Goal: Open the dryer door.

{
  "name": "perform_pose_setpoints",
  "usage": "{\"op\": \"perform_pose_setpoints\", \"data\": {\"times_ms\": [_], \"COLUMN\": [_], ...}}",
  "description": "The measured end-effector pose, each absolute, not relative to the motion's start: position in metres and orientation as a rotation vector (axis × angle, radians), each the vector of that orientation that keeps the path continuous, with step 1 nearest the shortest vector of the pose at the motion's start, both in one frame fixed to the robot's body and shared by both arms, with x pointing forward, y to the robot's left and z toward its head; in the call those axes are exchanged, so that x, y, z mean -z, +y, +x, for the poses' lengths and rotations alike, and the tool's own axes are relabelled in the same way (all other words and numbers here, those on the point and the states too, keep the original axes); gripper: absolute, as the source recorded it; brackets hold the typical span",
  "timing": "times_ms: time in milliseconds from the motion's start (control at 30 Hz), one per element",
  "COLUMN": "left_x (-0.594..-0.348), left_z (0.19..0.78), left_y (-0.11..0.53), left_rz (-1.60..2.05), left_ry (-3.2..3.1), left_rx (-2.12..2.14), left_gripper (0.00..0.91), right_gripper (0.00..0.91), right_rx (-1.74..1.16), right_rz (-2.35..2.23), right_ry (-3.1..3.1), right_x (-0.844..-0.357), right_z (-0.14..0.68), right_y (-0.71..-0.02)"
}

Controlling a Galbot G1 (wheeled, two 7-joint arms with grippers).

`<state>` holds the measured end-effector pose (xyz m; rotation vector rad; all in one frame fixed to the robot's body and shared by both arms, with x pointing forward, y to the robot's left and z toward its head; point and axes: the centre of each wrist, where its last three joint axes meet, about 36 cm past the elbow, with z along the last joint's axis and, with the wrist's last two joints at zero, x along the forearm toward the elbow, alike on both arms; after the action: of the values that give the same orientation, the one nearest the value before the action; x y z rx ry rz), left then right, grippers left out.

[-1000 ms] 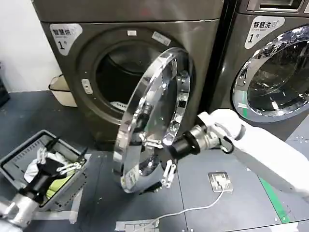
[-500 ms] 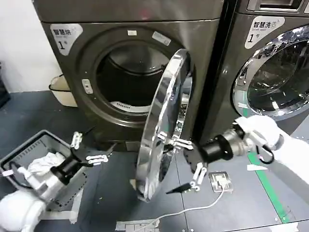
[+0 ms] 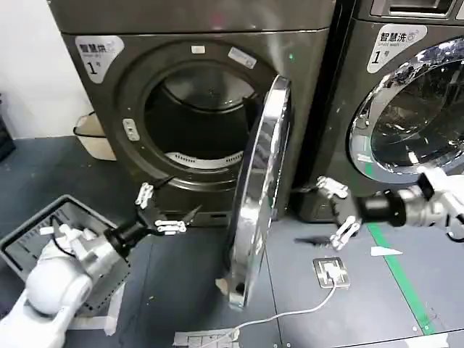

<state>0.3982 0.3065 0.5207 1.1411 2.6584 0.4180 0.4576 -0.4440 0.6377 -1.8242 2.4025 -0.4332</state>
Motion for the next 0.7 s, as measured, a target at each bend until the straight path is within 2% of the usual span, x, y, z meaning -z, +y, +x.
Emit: {"op": "perform_pose_setpoints", "data": {"times_ms": [333,700], "left_x": [-0.514,-0.511], "left_z": [0.422,0.449], "left_y": [0.270,0.232], "left_rz": [1.245,1.342], "left_ry": [2.592,2.519], "left_rx": [-0.360,-0.312], "left_gripper": [0.907,0.907], "right_gripper": [0.907,0.907], "right_rx": [0.424,0.512], "right_rz": [-1.491,-1.046], "right_ry": [2.567,2.676], "right_x": [-0.622,-0.610], "right_z": [0.410,0.299], "right_y": [-0.505,-0.565]}}
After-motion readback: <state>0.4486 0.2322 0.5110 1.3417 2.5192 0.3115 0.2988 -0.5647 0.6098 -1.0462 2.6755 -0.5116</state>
